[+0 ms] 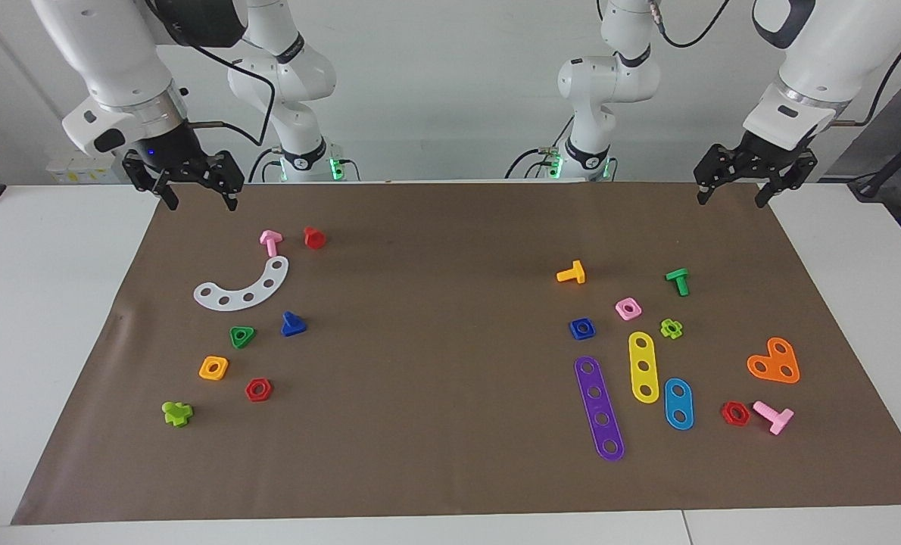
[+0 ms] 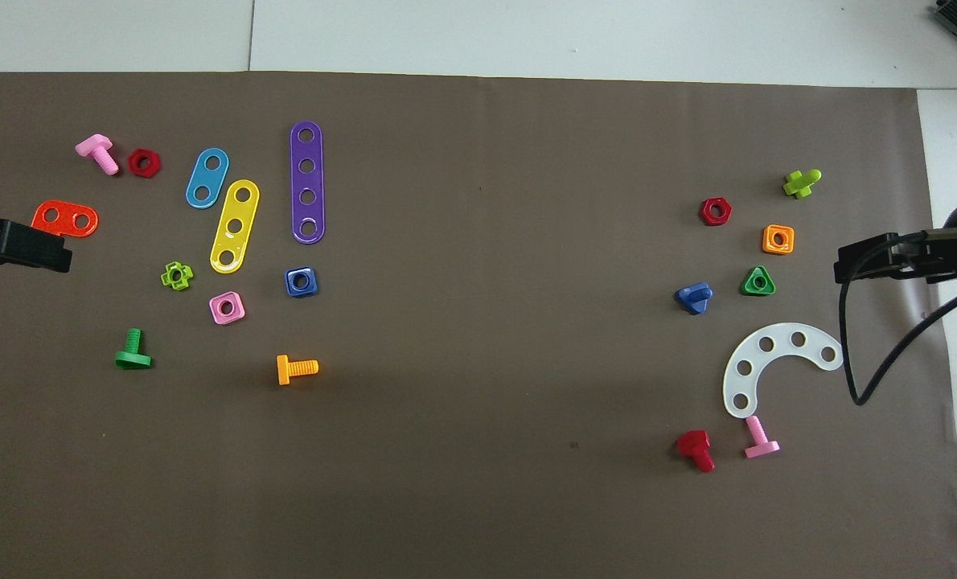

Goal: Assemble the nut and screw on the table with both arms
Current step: 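Reach the right gripper toward the blue screw among the pieces, then close the right gripper on the blue screw and lift it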

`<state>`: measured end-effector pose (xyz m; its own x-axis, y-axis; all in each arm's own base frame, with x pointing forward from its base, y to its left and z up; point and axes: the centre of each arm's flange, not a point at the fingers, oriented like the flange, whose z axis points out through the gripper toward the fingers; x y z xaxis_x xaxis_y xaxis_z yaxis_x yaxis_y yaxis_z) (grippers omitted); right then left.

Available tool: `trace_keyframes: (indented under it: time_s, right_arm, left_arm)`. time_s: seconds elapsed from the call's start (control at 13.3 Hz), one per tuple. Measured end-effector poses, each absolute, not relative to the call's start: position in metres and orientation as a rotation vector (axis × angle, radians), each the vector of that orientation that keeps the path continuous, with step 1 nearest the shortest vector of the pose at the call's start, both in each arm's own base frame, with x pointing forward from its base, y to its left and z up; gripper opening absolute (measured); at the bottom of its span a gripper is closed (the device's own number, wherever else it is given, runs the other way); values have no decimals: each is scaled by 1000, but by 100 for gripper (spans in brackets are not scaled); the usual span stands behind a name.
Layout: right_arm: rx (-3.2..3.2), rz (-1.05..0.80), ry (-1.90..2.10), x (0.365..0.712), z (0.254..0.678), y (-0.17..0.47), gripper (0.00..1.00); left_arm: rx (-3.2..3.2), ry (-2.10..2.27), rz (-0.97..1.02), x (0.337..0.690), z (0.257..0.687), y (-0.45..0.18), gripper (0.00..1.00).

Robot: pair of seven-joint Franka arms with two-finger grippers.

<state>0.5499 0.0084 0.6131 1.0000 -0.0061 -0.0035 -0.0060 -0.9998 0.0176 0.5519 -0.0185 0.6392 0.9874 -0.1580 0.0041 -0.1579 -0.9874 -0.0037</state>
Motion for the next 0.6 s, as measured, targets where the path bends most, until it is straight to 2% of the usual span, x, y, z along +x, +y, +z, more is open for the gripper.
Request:
trace_keyframes:
  time_s: [0.22,0.45,0.6]
  right_arm:
    - [3120,24,76,576,568,37,95]
    - [3114,47,140,602,490,56,95]
    - [3111,75,192,601,437,56,95]
  left_arm:
    - [-3128,249,-7,552,639,-19,100]
    - [-3128,249,-7,552,639,-19,100]
    - [-3128,249,-7,552,639,-19,100]
